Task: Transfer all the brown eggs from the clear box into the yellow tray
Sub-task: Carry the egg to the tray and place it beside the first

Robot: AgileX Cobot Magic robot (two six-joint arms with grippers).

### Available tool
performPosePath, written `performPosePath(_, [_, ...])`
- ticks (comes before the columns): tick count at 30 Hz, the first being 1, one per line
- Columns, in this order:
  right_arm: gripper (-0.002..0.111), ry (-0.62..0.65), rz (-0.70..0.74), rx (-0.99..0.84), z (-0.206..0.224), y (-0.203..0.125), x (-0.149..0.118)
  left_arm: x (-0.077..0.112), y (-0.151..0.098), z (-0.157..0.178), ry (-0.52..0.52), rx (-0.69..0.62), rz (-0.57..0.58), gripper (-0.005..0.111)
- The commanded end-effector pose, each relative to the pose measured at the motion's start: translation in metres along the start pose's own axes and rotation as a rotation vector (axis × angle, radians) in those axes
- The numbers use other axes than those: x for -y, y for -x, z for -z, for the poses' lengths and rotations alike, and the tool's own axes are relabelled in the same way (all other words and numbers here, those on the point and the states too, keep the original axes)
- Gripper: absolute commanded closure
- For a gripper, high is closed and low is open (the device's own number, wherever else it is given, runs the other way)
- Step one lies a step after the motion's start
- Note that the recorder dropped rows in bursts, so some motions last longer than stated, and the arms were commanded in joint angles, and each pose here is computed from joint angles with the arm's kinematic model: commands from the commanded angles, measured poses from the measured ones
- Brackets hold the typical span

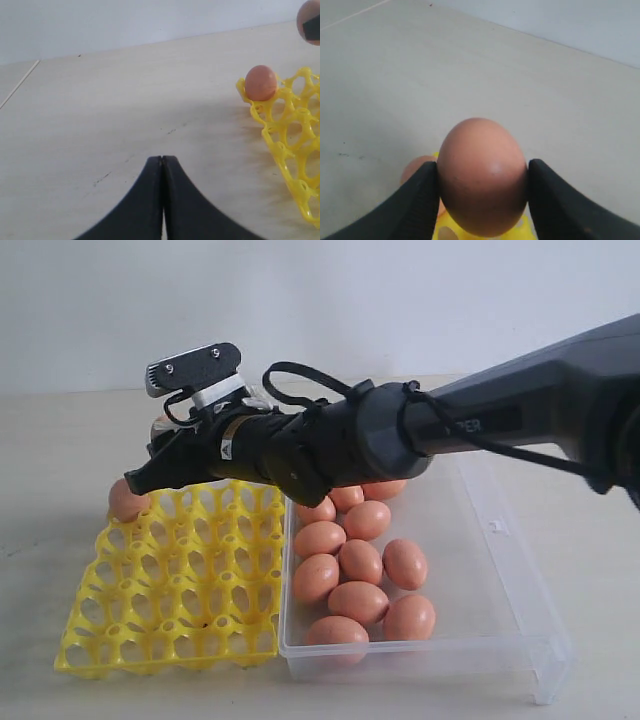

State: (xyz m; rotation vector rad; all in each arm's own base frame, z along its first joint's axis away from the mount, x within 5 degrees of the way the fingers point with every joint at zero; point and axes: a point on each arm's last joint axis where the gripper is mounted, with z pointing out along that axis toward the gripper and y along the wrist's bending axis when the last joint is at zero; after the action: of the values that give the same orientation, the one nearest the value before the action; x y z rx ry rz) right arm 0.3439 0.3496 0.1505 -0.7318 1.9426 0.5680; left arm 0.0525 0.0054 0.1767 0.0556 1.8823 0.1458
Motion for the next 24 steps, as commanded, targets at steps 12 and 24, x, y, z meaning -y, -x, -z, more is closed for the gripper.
performPosePath(12, [0.108,0.032,-0.050,-0.016,-0.034,-0.025,-0.001,0.000,0.002,0.001,-0.005,0.019,0.005,0.107])
performPosePath(24, [0.058,0.085,-0.053,0.001,-0.036,-0.028,-0.005,0.000,0.002,0.001,-0.005,0.019,0.005,0.107])
